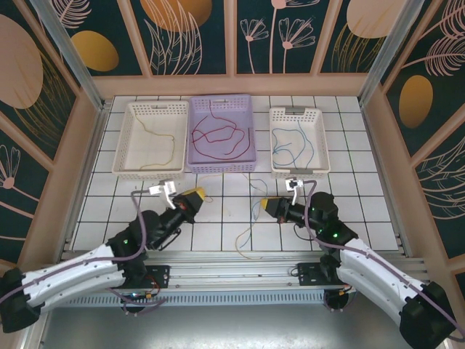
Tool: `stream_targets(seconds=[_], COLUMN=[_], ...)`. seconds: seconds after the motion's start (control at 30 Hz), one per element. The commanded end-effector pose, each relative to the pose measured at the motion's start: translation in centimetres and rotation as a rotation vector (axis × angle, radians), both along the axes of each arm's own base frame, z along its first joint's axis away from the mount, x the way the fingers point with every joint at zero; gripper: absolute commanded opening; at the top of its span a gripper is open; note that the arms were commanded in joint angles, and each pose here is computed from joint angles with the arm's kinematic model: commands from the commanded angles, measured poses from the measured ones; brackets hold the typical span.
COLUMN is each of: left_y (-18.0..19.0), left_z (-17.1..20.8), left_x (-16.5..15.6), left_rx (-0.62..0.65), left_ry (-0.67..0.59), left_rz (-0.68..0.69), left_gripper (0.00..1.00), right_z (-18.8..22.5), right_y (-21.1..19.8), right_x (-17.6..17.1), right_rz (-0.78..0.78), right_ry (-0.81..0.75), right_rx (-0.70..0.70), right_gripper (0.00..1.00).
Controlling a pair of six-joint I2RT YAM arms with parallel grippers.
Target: Untangle the cables
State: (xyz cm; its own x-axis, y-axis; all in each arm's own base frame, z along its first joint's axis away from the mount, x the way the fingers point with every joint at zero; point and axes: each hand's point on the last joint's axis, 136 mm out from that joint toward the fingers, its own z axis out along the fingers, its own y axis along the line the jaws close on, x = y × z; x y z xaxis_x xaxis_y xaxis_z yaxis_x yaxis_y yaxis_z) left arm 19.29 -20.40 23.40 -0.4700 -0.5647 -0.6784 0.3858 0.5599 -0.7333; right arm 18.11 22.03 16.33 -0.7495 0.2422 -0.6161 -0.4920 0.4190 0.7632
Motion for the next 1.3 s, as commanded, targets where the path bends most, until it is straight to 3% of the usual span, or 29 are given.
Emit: stream_targets(seconds=[0.0, 0.23, 0.53, 0.93, 1.27], left_y=[3.8, 9.3, 14.7, 19.4, 23.7], left_z=[-0.8, 3.0, 6.3, 9.6, 12.8], left_x=[0.5, -0.2, -1.2, -2.4, -3.9], left_rx=[0.108, 0.162, 0.200, 0.217, 0.186], left_ry=[0.046, 0.030, 0.044, 0.021, -0.014], left_rz=[0.153, 0.298, 0.452, 0.567, 0.648], left_gripper=[0.00, 0.00, 0.00, 0.00, 0.00], right_z=[0.1, -1.3, 1.5, 5.6, 5.7], right_y=[-0.7, -5.3, -11.9, -15.7, -18.8], right_x=[0.9, 4.4, 5.9, 6.1, 6.1], right_rz=[-0.052, -0.347, -0.629, -0.738, -0.835], right_ry=[-0.013, 0.063, 0.053, -0.005, 0.049], right_rx=[-0.012, -0.102, -0.108, -0.116, -0.145], right_gripper=[0.00, 0.00, 0.00, 0.00, 0.00])
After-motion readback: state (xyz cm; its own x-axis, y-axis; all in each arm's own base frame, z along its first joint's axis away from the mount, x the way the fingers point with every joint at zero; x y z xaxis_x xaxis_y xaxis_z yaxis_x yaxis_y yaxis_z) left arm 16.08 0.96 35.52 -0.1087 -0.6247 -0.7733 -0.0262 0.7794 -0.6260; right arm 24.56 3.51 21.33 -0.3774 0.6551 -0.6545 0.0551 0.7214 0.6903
